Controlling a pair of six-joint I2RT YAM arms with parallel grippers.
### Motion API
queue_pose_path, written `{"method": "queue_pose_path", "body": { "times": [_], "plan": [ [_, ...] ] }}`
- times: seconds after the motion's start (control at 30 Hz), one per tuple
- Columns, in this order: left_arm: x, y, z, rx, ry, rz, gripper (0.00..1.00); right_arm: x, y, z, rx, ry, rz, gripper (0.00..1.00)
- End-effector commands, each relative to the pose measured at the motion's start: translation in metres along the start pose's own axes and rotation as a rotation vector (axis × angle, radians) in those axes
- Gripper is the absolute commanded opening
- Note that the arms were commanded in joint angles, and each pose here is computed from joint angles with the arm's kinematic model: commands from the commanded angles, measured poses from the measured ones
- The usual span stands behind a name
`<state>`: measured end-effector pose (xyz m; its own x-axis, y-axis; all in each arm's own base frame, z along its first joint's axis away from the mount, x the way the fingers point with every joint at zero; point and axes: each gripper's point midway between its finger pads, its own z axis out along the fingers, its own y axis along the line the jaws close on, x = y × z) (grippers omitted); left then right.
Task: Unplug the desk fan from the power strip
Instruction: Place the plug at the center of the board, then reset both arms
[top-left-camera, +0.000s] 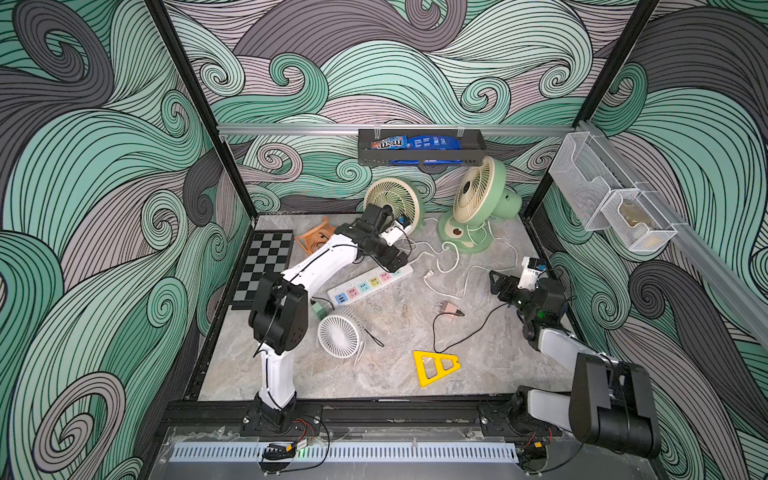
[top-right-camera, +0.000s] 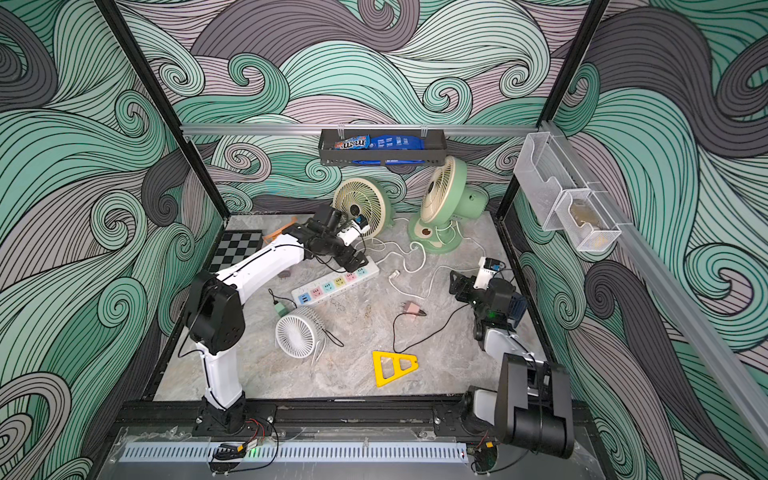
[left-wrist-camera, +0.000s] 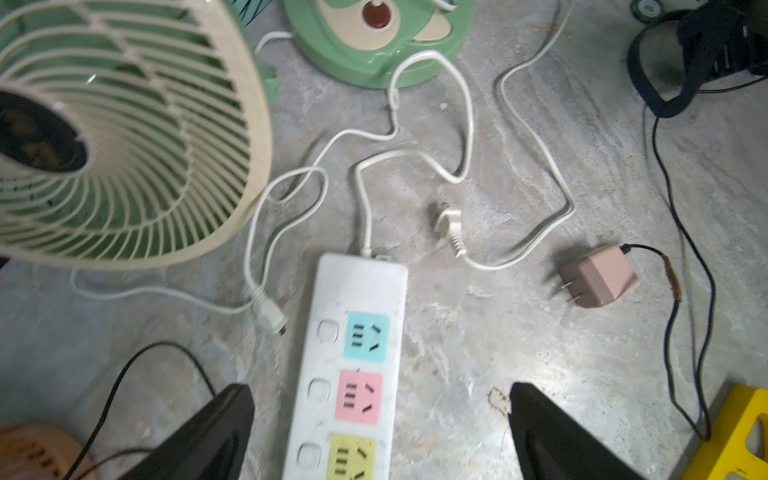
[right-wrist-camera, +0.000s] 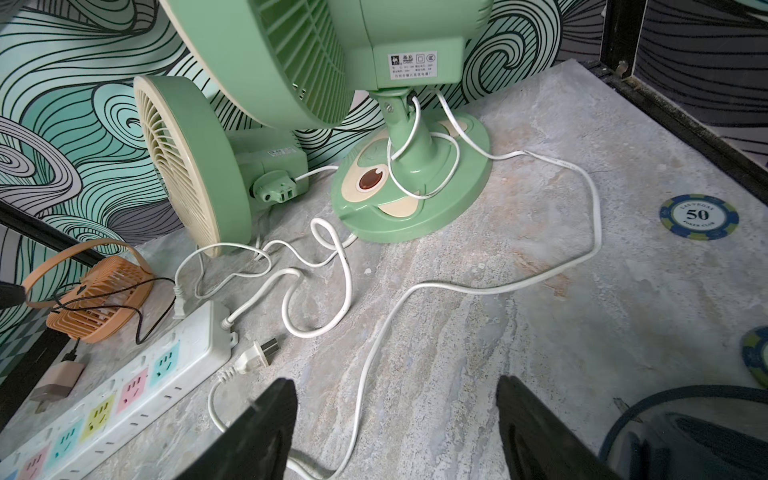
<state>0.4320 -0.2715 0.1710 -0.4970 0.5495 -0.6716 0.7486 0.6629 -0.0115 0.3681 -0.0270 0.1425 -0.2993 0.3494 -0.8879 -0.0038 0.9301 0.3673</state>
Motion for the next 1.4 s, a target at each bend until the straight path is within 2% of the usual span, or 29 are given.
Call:
{"method": "queue_pose_path", "body": {
  "times": [0.0, 0.07, 0.1, 0.13, 0.23, 0.4, 0.6, 0.73, 0.83, 0.9, 0.97, 1.03, 1.27, 1.37],
  "plan": [
    [0.005, 0.023, -0.031, -0.002, -0.104, -0.124, 0.99, -0.020, 0.000, -0.006, 0.014, -0.110, -0.047, 0.82],
    [0.025, 0.042, -0.046, -0.030, -0.141, -0.169, 0.99, -0.018, 0.002, -0.007, 0.007, -0.123, -0.052, 0.84],
    [0.038, 0.053, -0.055, -0.050, -0.158, -0.198, 0.99, -0.017, 0.005, -0.007, 0.003, -0.125, -0.064, 0.96],
    [0.047, 0.064, -0.062, -0.067, -0.186, -0.222, 0.99, -0.016, 0.007, -0.006, 0.005, -0.125, -0.079, 0.99],
    [0.079, 0.088, -0.092, -0.118, -0.270, -0.280, 0.99, -0.015, 0.018, -0.002, 0.010, -0.135, -0.133, 0.99],
    [0.130, 0.113, -0.122, -0.208, -0.310, -0.348, 0.99, -0.013, 0.024, 0.001, -0.004, -0.160, -0.166, 0.99],
    [0.179, 0.131, -0.135, -0.327, -0.437, -0.428, 0.99, -0.009, 0.032, -0.004, -0.034, -0.208, -0.209, 0.99],
    [0.193, 0.125, -0.126, -0.373, -0.537, -0.363, 0.99, -0.010, 0.039, -0.003, -0.049, -0.261, -0.248, 0.99],
    [0.189, 0.124, -0.137, -0.431, -0.703, -0.329, 0.99, -0.011, 0.045, 0.005, -0.052, -0.256, -0.289, 0.99],
    [0.197, 0.114, -0.126, -0.401, -0.725, -0.278, 0.99, -0.011, 0.048, 0.007, -0.052, -0.259, -0.310, 0.99],
    [0.203, 0.115, -0.124, -0.436, -0.758, -0.281, 0.99, -0.011, 0.049, 0.007, -0.051, -0.266, -0.330, 0.99],
    [0.215, 0.125, -0.123, -0.486, -0.726, -0.352, 0.99, -0.009, 0.048, 0.002, -0.050, -0.297, -0.339, 0.99],
    [0.227, 0.138, -0.118, -0.586, -0.702, -0.405, 0.99, -0.001, 0.052, -0.004, -0.073, -0.350, -0.359, 0.99],
    [0.234, 0.147, -0.123, -0.648, -0.700, -0.463, 0.99, 0.002, 0.051, 0.000, -0.058, -0.329, -0.366, 0.99]
  ]
}}
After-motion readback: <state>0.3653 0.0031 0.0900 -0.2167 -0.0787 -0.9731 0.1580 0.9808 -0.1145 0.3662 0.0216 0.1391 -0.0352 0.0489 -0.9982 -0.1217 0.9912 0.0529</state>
